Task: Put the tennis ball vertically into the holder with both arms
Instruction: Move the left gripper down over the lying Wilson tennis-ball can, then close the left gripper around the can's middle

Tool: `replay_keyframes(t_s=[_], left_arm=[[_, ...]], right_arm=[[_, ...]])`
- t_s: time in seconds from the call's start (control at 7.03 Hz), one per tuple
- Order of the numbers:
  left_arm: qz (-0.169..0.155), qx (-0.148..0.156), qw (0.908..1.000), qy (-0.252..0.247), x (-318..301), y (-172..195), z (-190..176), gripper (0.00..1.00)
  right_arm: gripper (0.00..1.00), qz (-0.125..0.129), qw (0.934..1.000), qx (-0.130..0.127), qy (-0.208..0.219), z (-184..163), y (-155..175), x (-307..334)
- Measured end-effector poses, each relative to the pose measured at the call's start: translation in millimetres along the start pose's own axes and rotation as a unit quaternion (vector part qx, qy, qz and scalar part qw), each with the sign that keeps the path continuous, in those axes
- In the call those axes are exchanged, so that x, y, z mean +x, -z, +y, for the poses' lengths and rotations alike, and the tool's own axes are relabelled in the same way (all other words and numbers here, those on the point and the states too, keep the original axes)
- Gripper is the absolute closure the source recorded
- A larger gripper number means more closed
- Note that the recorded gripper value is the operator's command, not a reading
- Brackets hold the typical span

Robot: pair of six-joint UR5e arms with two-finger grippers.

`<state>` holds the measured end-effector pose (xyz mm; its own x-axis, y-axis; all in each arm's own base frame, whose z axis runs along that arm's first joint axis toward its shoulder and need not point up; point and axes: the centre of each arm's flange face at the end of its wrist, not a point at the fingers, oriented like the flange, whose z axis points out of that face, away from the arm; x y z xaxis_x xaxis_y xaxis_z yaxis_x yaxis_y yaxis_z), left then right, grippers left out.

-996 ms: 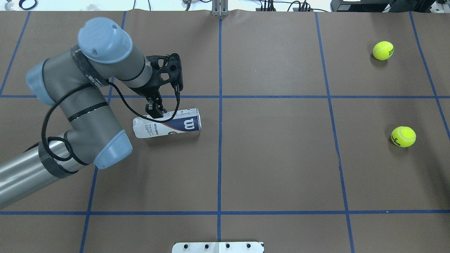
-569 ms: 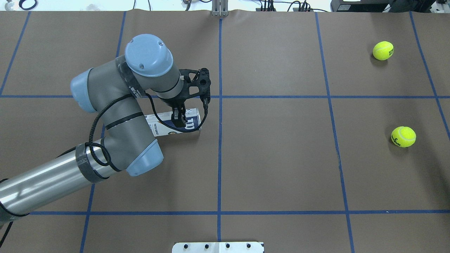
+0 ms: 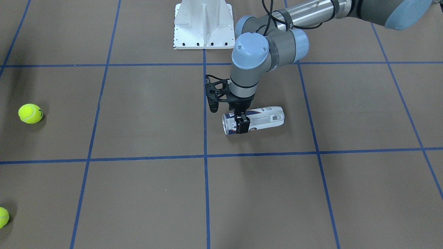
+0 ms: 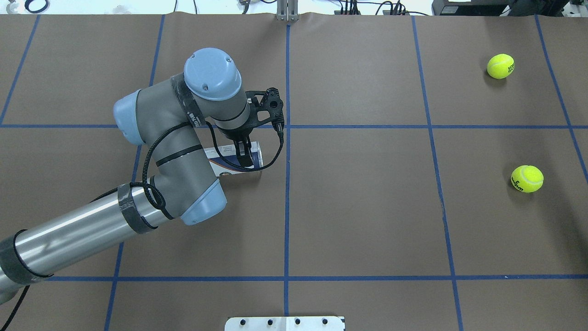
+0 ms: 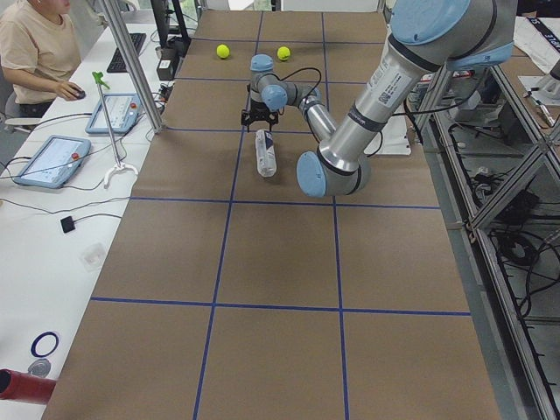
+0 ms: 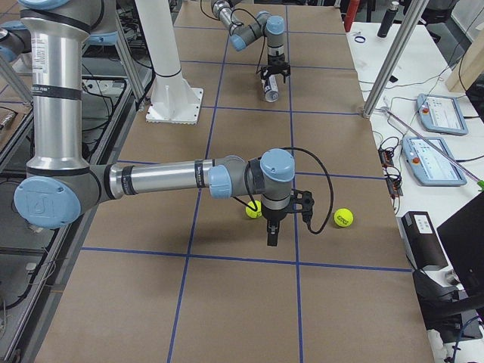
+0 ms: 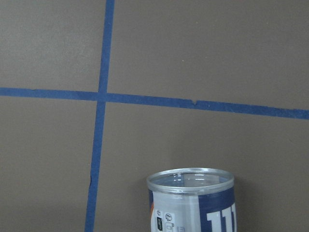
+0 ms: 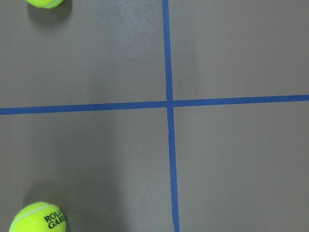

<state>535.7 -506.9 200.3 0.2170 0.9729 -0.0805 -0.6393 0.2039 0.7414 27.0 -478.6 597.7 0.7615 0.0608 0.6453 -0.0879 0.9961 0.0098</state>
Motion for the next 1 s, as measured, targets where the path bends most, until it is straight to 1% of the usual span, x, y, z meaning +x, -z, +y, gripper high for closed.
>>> replay_keyframes(t_s=[0.14, 0.43, 0.71, 1.0], left_arm=[[0.002, 0.0, 0.9999, 0.011, 3.1, -1.9, -1.4, 0.0], [0.007, -0.001, 0.9999, 0.013, 9.4, -9.2, -4.8, 0.0], [0.009, 0.004, 0.9999, 0.009, 10.1, -26.3, -9.3, 0.0], [0.013, 0.0, 0.9999, 0.007, 11.9, -42.3, -8.8, 0.0]], right_arm=[[0.0, 0.0, 1.0, 0.0, 0.0, -0.1, -0.2, 0.0], [0.0, 0.0, 1.0, -0.001, 0.0, -0.2, -0.8, 0.4], [0.0, 0.001, 1.0, -0.001, 0.0, -0.3, -1.4, 0.8], [0.0, 0.001, 1.0, -0.001, 0.0, -0.3, -1.7, 1.1]])
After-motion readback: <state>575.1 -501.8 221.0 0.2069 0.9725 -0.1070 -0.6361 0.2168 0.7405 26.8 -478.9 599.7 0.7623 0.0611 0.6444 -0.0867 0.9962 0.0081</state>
